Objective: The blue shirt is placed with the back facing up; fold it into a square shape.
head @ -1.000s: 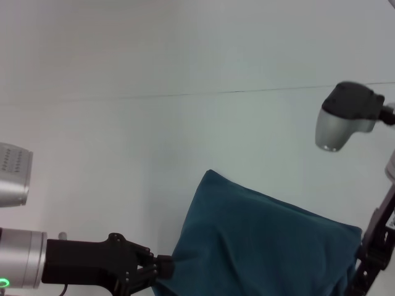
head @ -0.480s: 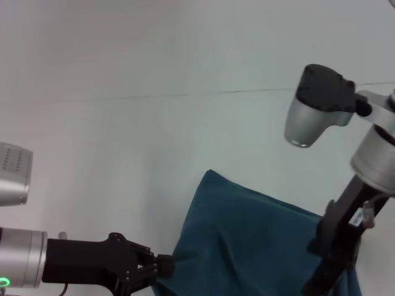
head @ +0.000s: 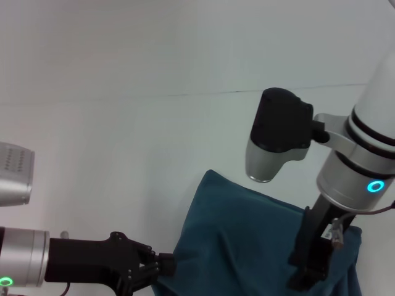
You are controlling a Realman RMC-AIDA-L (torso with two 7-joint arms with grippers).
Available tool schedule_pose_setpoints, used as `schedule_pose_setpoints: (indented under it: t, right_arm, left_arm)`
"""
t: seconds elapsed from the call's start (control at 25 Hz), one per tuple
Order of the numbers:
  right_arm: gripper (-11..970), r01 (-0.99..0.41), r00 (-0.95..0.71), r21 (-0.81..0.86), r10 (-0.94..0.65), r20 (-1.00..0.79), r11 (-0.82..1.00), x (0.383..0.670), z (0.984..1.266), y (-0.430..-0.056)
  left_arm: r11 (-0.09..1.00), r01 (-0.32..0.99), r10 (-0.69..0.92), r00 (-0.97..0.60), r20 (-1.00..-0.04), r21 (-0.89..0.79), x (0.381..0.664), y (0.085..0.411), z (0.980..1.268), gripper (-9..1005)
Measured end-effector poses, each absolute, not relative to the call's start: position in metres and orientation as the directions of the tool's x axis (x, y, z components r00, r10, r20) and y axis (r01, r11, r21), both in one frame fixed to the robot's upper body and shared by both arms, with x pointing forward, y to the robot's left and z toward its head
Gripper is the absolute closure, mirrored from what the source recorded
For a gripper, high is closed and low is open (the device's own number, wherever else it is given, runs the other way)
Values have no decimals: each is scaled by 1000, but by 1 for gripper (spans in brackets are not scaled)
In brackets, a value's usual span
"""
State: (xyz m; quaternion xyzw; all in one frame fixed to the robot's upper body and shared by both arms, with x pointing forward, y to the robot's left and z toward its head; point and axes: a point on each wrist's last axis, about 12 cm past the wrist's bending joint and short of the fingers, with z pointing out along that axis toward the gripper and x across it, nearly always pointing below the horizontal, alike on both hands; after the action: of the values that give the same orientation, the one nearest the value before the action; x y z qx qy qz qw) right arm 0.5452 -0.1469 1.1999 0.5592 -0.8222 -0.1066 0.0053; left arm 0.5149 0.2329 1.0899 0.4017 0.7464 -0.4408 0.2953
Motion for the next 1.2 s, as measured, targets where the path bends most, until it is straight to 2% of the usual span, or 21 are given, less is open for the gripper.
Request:
schedule_pose_setpoints:
  t: [0.28, 0.72, 0.92, 1.2]
  right_arm:
    - [672, -925, -357, 179, -927, -114, 335, 543, 1198, -140]
    - [925, -927, -349, 178, -934, -81, 331, 541, 1182, -133]
    - [960, -925, -341, 192, -939, -41, 327, 538, 1173, -132]
    - [957, -915, -351, 198, -936, 35, 351, 533, 1166, -136]
  left_arm:
    - [293, 860, 337, -503, -796, -418, 515, 232, 1089, 925]
    - [301, 861, 335, -498, -800, -410, 516, 232, 1088, 926]
    - [305, 860, 335, -500, -799, -410, 516, 231, 1087, 926]
    - [309, 859, 336, -501, -798, -409, 517, 232, 1086, 926]
